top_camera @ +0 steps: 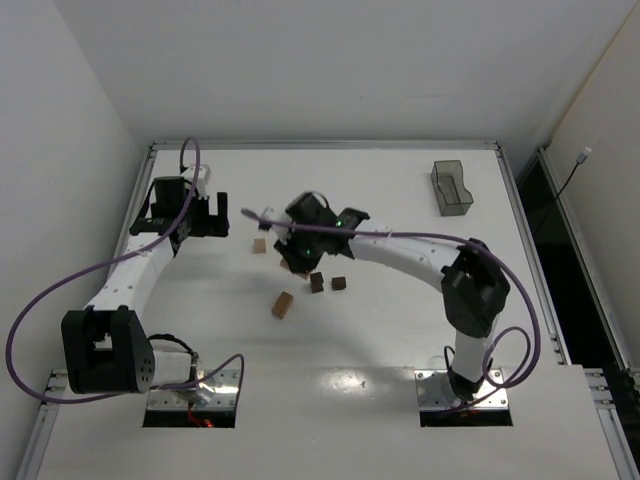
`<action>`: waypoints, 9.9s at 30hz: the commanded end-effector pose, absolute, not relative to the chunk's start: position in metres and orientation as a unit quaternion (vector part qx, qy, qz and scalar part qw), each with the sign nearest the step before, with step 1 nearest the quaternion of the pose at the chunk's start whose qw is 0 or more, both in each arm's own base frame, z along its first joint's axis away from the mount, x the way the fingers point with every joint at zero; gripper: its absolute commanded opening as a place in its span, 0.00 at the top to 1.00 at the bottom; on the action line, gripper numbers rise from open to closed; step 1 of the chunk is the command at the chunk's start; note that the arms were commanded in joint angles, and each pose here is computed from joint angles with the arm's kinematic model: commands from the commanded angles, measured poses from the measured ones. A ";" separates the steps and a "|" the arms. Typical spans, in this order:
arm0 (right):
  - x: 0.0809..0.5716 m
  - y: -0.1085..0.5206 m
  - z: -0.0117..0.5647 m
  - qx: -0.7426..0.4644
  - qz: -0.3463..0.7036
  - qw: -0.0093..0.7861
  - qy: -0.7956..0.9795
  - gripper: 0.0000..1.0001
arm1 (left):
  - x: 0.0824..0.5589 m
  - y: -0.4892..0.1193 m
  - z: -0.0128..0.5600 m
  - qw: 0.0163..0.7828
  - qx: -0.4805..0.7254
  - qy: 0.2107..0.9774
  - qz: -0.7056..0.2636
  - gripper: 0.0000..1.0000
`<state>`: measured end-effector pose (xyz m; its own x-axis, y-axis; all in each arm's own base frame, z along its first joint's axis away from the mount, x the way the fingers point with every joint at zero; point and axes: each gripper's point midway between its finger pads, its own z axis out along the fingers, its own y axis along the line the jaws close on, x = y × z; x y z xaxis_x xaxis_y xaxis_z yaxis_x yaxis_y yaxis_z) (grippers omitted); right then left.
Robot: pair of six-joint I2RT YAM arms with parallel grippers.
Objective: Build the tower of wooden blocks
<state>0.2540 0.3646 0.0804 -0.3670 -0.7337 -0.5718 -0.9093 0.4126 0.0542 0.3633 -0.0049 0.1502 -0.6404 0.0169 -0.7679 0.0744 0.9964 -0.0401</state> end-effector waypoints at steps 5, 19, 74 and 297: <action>0.366 0.370 0.235 -0.387 0.223 0.422 0.789 1.00 | 0.365 -0.002 0.162 0.441 0.024 0.896 -0.034 0.00; 0.444 0.240 0.141 -0.097 0.449 0.263 0.849 1.00 | 0.376 -0.005 0.152 0.425 -0.005 0.903 -0.054 0.00; 0.435 0.273 -0.018 0.044 0.357 0.129 0.924 1.00 | 0.388 0.002 0.145 0.407 -0.010 0.913 -0.036 0.00; 0.374 0.046 0.152 -0.243 -0.003 0.355 0.903 0.58 | 0.443 -0.188 0.099 0.293 -0.062 0.953 -0.047 1.00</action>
<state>0.3609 0.0447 0.1346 -0.6606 -0.4554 -0.5968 -0.4513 0.8762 -0.1690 0.4390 -0.1721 0.0899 -0.8248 -0.1053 -0.5555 -0.0402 0.9909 -0.1281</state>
